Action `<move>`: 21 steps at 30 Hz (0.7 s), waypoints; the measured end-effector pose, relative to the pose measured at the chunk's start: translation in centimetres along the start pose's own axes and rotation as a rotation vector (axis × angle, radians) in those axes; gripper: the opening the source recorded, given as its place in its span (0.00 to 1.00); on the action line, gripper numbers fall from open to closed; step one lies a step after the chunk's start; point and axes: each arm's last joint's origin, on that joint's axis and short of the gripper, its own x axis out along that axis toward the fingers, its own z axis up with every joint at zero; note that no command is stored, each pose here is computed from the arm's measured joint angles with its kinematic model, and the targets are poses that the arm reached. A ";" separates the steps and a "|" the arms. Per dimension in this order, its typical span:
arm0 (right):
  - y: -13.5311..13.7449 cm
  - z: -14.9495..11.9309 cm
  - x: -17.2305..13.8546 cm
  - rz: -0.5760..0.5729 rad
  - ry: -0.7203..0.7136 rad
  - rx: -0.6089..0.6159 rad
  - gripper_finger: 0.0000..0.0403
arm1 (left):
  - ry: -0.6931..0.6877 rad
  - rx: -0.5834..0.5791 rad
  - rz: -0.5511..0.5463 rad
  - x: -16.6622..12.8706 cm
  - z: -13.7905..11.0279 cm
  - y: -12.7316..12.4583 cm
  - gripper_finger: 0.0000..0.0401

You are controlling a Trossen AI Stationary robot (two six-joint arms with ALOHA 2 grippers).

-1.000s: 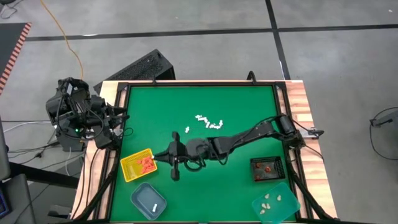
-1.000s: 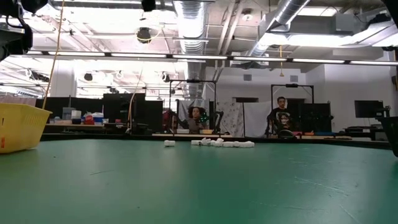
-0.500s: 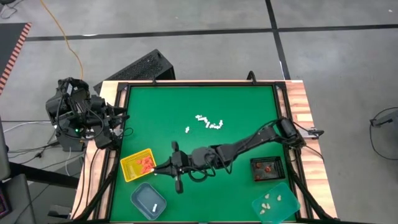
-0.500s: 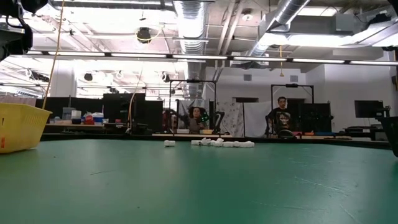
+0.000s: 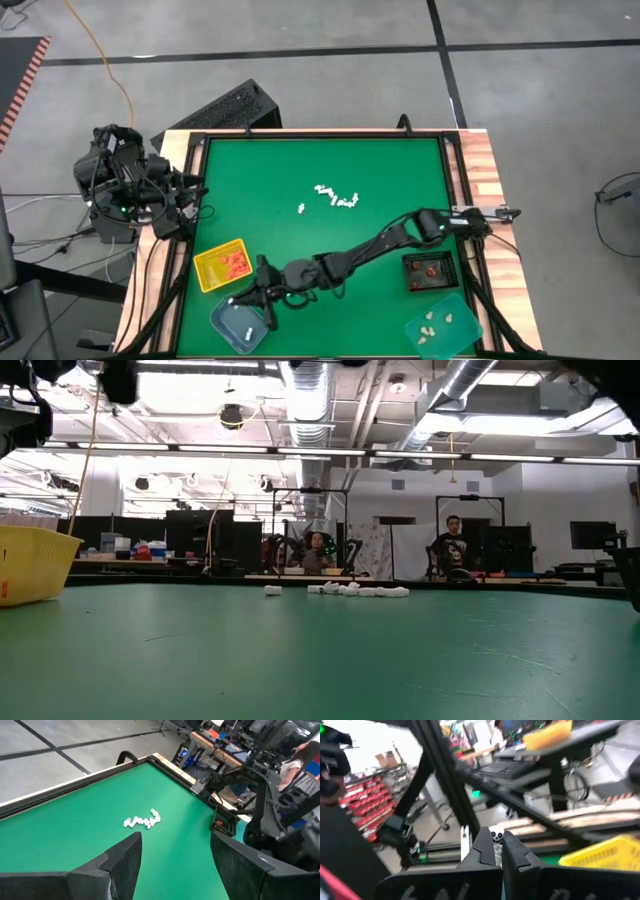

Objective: Sort Halloween decoration
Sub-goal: Put the white skeleton model into the blue bin

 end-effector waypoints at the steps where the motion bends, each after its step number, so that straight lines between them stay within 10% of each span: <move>1: -0.2 -0.4 0.6 0.014 0.008 0.007 0.01 | 0.003 0.000 -0.001 0.0 0.0 0.0 0.56; 21: -1.4 -7.2 3.8 -0.004 0.385 0.111 0.07 | 0.004 0.009 -0.001 0.0 0.0 0.0 0.56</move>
